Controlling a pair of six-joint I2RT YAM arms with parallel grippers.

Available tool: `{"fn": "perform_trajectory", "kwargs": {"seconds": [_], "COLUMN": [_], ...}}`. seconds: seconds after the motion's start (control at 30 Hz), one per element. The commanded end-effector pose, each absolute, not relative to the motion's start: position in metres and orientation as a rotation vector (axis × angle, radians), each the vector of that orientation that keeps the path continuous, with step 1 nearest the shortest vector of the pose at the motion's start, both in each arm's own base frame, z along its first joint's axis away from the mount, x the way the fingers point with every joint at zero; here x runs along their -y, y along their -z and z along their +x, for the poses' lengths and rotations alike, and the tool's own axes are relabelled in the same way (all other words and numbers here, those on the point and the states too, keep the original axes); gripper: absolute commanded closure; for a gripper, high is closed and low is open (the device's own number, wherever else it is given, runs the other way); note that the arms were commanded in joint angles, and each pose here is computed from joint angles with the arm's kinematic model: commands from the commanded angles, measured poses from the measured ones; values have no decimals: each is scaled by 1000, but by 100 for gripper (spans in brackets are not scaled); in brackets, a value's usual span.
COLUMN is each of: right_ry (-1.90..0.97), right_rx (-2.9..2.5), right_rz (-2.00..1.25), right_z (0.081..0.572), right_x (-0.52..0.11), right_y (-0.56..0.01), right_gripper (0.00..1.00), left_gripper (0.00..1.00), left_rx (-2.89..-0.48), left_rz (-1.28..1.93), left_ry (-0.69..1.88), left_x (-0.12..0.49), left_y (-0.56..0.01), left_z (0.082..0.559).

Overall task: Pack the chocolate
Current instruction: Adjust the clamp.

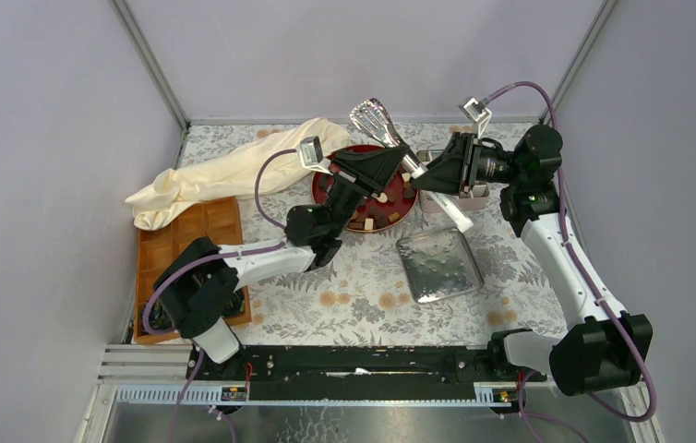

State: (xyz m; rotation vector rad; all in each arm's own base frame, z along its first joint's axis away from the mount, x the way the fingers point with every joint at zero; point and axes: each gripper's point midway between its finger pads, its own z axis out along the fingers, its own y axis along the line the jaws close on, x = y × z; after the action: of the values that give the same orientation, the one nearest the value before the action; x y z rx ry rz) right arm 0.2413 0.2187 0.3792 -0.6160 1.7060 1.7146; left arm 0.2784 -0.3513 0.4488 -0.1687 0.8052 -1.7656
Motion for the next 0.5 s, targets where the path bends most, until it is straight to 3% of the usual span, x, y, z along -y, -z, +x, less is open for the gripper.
{"fn": "perform_trajectory", "kwargs": {"seconds": [0.0,0.1,0.17,0.23,0.47], "right_ry": [-1699,-1698,-1698,-1697,-1694], "right_rx": [-1657,-1655,-1654,-1652,-1662], "right_rz": [-705,-710,-707,-707,-681], "right_z": [233,233,234,235,241], "right_x": [-222,-222,-222,-222,-219], "right_y": [-392,-395,-397,-399,-399], "right_gripper": [45,46,46,45,44], "left_gripper": [100,99,91,73,25], "left_rx": [-667,-671,-676,-683,-696], "left_rz": [-167,-178,-183,-198,-232], "left_ry": [1812,1819,1823,1824,1788], "left_x": [335,335,335,333,319], "left_y": [-477,-476,-474,-471,-465], "left_z": [266,267,267,268,269]}}
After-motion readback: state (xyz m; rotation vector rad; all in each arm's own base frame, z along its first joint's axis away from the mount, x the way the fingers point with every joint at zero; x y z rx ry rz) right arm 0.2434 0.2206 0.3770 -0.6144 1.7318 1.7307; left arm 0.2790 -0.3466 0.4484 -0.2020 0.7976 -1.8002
